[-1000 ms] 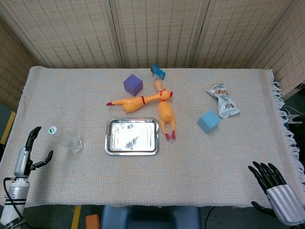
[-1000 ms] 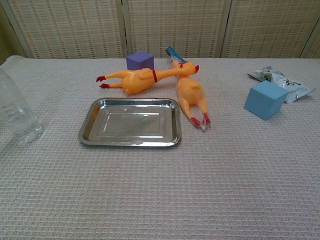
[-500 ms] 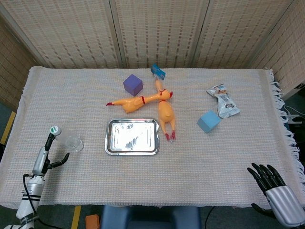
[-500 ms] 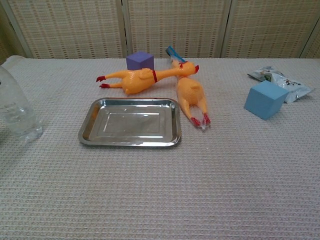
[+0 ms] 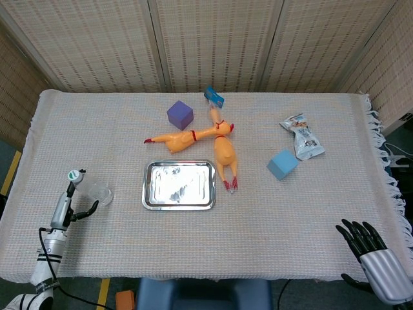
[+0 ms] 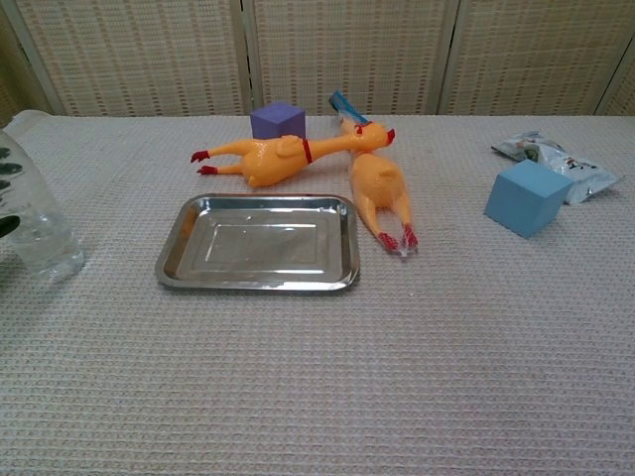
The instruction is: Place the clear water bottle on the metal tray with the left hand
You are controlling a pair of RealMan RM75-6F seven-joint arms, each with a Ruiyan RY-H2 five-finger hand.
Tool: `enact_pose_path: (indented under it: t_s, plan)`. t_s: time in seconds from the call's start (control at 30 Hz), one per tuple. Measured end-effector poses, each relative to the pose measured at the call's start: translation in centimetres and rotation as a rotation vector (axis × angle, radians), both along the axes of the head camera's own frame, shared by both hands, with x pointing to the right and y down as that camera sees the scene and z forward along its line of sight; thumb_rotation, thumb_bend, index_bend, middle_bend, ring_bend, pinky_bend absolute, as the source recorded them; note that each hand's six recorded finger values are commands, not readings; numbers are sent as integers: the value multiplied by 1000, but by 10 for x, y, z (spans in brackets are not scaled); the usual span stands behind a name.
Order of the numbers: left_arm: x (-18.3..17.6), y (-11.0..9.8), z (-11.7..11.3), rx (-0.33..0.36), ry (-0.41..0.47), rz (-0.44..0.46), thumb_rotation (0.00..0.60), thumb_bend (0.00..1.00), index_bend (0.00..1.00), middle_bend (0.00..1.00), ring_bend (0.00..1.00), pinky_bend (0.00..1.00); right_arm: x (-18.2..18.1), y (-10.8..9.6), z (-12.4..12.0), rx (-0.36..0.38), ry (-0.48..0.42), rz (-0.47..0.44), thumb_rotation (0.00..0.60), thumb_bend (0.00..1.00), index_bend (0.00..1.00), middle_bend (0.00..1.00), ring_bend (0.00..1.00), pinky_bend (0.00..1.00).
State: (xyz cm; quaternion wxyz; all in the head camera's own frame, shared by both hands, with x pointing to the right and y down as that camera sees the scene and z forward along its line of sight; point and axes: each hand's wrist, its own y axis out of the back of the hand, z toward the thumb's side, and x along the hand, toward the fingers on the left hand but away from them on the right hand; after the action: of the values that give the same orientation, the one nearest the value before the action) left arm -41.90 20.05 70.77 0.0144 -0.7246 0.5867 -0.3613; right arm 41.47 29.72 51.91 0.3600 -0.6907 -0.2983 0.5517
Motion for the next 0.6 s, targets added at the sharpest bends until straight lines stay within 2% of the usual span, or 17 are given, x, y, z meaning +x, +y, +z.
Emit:
enact_pose_path:
  t_s: [0.27, 0.43, 0.6]
  plan:
    - [7, -9, 10, -12, 3, -3, 600, 325, 1, 0, 0, 10, 1, -2, 3, -5, 10, 8, 600, 24, 0, 0, 0, 0]
    - [5, -13, 15, -21, -16, -16, 600, 338, 42, 14, 0, 16, 2, -3, 4, -11, 16, 11, 600, 25, 0, 0, 0, 0]
    - [3, -16, 17, -20, -18, -33, 600, 381, 143, 178, 57, 119, 1, -3, 6, -15, 19, 11, 600, 25, 0, 0, 0, 0]
